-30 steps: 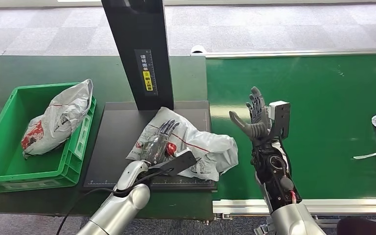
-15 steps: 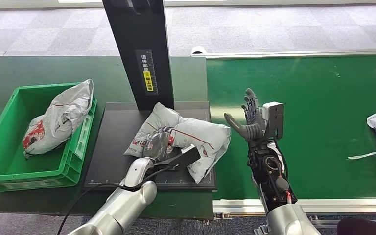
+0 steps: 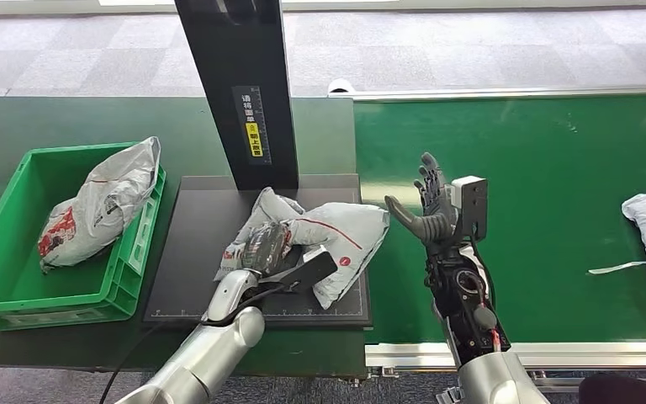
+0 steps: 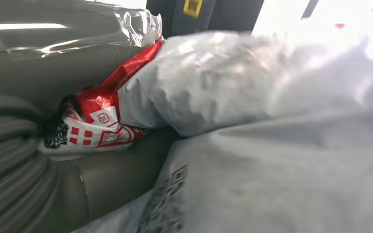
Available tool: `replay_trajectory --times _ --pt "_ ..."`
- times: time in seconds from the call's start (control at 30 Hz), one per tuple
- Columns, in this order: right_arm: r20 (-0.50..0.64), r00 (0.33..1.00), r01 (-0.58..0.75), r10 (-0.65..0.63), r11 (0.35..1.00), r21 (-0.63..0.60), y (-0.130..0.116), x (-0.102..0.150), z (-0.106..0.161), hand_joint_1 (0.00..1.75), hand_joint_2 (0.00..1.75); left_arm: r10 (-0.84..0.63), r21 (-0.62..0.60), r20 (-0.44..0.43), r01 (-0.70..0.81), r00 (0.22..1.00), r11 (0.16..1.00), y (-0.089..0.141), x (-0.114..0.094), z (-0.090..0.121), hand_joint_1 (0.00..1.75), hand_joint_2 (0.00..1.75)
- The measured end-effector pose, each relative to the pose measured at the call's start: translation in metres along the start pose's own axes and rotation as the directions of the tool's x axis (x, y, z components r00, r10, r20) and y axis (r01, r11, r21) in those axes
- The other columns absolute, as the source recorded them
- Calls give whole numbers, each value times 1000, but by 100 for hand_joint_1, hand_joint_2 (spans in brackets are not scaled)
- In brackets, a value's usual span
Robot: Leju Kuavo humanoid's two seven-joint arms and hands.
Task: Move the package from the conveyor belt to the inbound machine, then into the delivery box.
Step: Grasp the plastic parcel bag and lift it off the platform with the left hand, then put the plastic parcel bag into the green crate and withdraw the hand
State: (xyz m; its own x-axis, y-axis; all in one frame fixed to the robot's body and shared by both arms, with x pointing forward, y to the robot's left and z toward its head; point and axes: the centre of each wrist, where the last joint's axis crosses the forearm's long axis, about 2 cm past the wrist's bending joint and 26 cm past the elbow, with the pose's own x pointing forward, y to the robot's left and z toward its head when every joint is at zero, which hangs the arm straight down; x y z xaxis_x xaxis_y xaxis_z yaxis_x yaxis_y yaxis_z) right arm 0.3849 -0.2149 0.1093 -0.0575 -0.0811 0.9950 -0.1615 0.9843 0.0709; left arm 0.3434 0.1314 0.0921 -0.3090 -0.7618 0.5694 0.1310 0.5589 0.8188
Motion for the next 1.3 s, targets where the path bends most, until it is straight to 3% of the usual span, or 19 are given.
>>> replay_trajectory --times 0.13,0.3,0.43,0.57,0.67,0.8,0.97,1.3 --pt "3 1000 9 -9 1000 -4 -2 -1 2 0 175 91 113 103 -103 991 988 2 2 8 175 175" --pt "7 1000 21 -21 1000 -17 -4 -2 5 0 175 56 306 202 -117 978 945 18 12 11 175 175" --pt "9 1000 28 -28 999 -24 -6 -3 6 0 175 35 376 238 -125 971 918 30 18 11 175 175" --pt "17 999 34 -33 999 -33 -7 -4 7 0 175 -107 506 362 -98 926 857 41 26 17 175 175" --pt "22 999 36 -35 999 -39 -9 -4 8 0 175 -248 637 427 -94 870 765 68 38 20 175 175" --pt "25 999 35 -34 998 -46 -12 -5 9 0 175 -322 769 380 -102 867 632 110 40 27 175 175" --pt "27 999 34 -32 998 -49 -13 -6 10 0 175 -352 840 327 -100 877 533 137 36 38 175 175" --pt "22 999 31 -30 998 -56 -17 -12 16 0 175 -333 946 135 -21 933 324 197 -3 41 175 175"
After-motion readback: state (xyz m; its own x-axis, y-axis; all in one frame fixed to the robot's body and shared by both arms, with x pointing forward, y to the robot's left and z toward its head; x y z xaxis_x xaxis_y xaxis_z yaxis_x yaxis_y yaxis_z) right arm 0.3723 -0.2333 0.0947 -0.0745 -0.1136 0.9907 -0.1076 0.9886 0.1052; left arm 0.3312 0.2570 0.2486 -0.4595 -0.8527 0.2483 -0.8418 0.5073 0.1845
